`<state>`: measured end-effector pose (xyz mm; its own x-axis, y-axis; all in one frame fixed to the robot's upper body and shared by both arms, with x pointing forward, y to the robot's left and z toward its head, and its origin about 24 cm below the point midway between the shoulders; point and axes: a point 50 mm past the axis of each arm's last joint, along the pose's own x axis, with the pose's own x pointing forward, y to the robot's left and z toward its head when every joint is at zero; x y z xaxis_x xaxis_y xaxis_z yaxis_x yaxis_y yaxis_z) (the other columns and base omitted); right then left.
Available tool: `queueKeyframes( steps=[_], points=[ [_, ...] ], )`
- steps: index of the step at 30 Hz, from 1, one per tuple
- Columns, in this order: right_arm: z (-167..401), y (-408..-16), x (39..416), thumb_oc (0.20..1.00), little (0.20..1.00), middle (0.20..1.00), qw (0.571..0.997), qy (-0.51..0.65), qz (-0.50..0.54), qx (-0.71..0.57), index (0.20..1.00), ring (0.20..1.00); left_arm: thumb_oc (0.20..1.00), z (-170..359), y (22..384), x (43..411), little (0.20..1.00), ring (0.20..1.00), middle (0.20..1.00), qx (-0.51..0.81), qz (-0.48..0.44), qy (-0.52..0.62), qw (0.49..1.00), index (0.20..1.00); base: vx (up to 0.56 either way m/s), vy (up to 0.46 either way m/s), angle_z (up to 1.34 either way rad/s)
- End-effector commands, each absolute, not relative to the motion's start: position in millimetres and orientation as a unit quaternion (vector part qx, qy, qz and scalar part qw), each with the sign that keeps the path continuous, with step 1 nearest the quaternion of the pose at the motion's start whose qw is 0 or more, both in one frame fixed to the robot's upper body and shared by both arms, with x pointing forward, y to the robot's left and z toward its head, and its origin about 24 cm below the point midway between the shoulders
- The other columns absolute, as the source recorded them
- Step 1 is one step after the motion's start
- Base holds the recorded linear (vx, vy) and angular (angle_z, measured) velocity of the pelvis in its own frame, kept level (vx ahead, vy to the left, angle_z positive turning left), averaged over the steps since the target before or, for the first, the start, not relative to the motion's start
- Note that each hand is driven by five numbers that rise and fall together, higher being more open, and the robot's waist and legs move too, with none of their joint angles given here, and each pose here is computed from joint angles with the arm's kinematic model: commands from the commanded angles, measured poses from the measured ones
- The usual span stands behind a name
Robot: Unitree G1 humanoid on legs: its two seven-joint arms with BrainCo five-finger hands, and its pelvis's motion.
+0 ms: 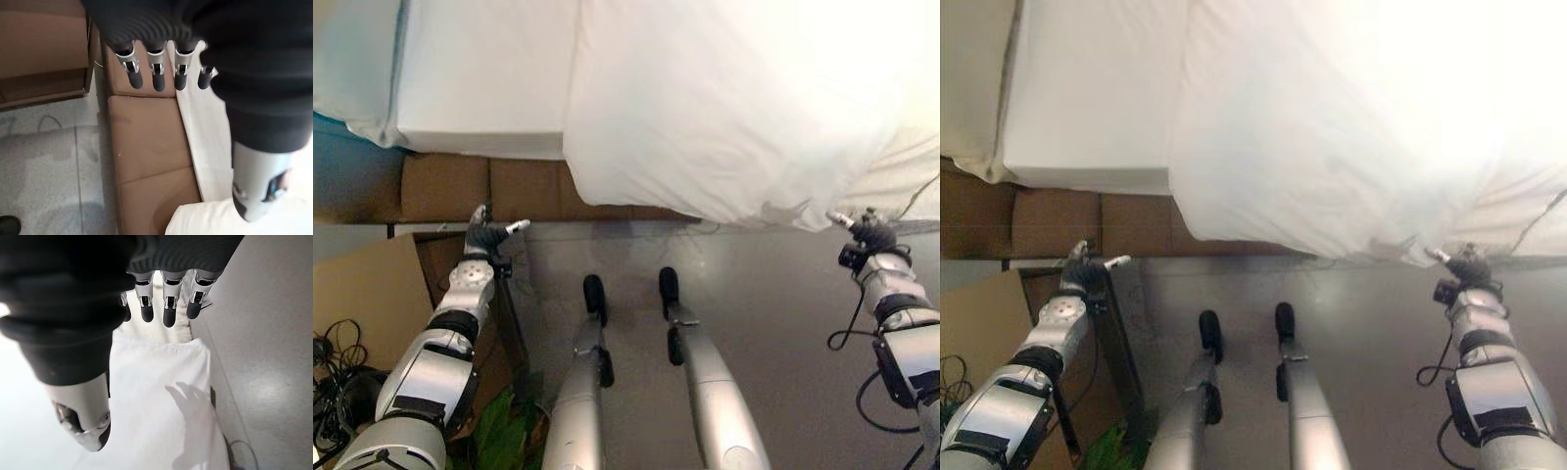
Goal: Make the bed
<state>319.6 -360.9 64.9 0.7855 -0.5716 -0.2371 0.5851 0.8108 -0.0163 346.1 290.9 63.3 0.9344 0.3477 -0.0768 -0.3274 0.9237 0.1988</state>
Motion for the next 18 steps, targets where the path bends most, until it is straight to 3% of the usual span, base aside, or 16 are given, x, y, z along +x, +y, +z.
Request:
queueKeyframes(
  steps=[1, 10, 11, 18],
  points=[
    [-0.3, -351.5, 279.7, 1.000, 1.000, 1.000, 0.926, 0.197, -0.317, 0.050, 1.000, 1.000, 1.000, 4.4, 263.1, 321.2, 1.000, 1.000, 1.000, 0.063, 0.126, 0.133, 0.981, 1.000, 0.09, 0.081, 0.11],
    [-65.9, -315.6, 230.8, 1.000, 1.000, 1.000, 0.915, 0.268, -0.292, 0.077, 1.000, 1.000, 1.000, -70.5, 230.2, 261.7, 1.000, 1.000, 1.000, 0.047, 0.064, 0.258, 0.963, 1.000, 0.08, 0.087, 0.07],
    [-89.6, -300.4, 207.5, 1.000, 1.000, 1.000, 0.907, 0.319, -0.267, 0.060, 1.000, 1.000, 1.000, -94.7, 219.2, 236.0, 1.000, 1.000, 1.000, 0.042, 0.043, 0.312, 0.948, 1.000, 0.07, 0.075, -0.09],
    [-129.0, -264.2, 164.6, 1.000, 1.000, 1.000, 0.877, 0.423, -0.220, 0.056, 1.000, 1.000, 1.000, -132.3, 198.6, 187.6, 1.000, 1.000, 1.000, 0.057, -0.013, 0.421, 0.905, 1.000, 0.09, 0.073, -0.08]
  ],
)
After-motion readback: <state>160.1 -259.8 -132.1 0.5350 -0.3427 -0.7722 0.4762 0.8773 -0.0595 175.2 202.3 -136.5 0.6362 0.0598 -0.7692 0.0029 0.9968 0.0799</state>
